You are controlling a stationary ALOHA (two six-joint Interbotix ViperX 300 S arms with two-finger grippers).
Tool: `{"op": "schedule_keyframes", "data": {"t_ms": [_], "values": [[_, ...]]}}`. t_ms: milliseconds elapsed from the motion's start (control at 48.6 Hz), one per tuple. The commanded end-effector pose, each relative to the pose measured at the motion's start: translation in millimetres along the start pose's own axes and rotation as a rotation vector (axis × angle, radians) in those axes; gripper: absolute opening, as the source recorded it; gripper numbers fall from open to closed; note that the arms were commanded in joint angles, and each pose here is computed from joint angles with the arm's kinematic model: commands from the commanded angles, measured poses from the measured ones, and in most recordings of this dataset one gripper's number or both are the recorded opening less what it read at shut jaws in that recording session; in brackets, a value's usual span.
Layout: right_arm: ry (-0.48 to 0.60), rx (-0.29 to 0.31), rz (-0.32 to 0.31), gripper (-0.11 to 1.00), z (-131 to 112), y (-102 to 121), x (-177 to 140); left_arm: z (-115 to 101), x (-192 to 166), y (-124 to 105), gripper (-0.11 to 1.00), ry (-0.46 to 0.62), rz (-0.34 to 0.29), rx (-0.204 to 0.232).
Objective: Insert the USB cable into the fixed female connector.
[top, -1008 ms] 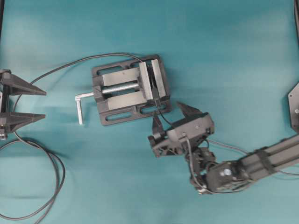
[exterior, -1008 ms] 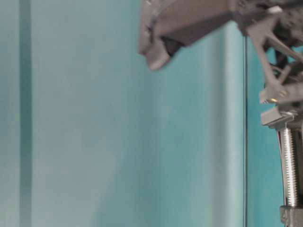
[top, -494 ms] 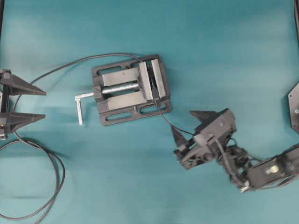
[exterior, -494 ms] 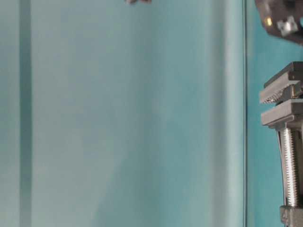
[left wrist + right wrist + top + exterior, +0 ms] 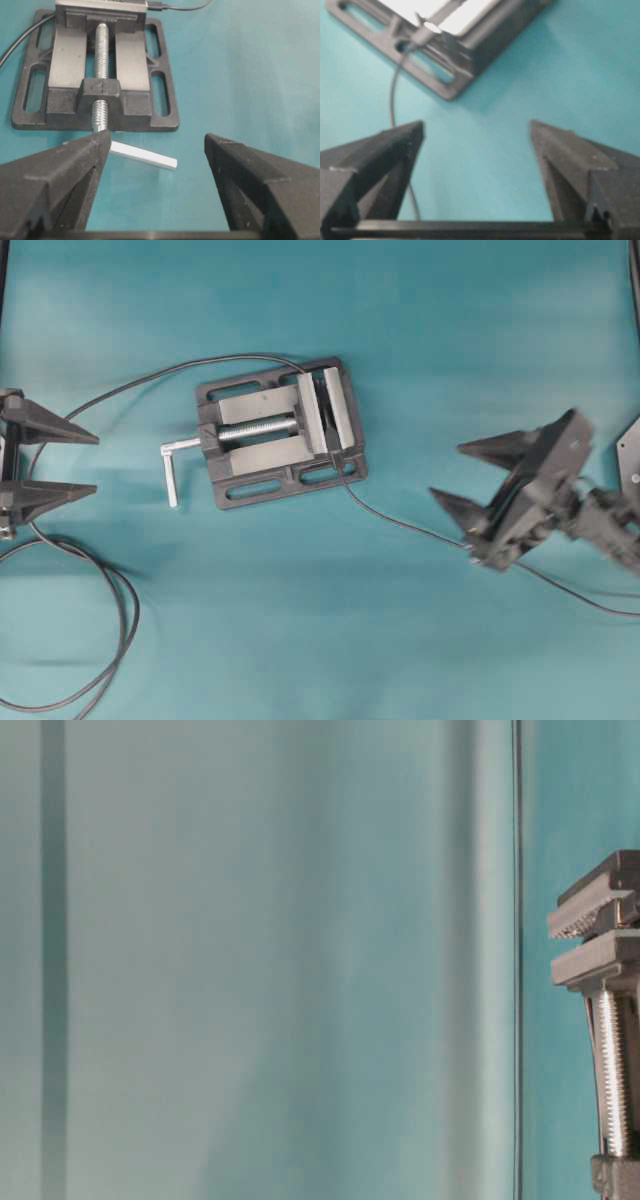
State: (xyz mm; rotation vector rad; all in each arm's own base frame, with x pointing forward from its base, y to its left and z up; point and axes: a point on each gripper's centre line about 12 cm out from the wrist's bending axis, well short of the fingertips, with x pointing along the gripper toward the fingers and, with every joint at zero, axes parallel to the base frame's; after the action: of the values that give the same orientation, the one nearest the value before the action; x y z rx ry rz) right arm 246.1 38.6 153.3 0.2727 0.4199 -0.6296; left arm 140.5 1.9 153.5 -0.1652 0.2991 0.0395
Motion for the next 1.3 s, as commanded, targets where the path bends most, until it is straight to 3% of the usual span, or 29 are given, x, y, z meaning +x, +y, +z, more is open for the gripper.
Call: {"op": "schedule_keyframes", "data": {"t_ms": [0, 288, 473, 638, 967, 1276], "values": [[-0.002, 0.026, 0.053, 0.88, 5.6, -12.6, -9.7, 8.2, 1.2, -1.0, 0.93, -0.025, -0.002, -0.007], [-0.105, 0.049, 0.137, 0.88, 13.9, -69.1, -28.8, 9.3, 1.0, -1.1, 0.93, -0.037, -0.002, -0.005], [-0.217, 0.048, 0.222, 0.88, 18.3, -94.9, -40.3, 11.7, 0.9, -1.5, 0.93, -0.066, -0.006, 0.027], [-0.203, 0.037, 0.264, 0.88, 3.4, -109.7, -43.0, 11.8, 0.7, -1.7, 0.93, -0.07, -0.008, 0.026], [-0.201, -0.111, 0.367, 0.87, -1.9, -98.7, -46.9, -0.2, 0.3, 0.2, 0.93, -0.026, -0.003, 0.017], [-0.216, -0.107, 0.397, 0.85, 10.6, -88.1, -50.4, -5.1, -0.3, 1.1, 0.93, -0.011, 0.0, 0.015]]}}
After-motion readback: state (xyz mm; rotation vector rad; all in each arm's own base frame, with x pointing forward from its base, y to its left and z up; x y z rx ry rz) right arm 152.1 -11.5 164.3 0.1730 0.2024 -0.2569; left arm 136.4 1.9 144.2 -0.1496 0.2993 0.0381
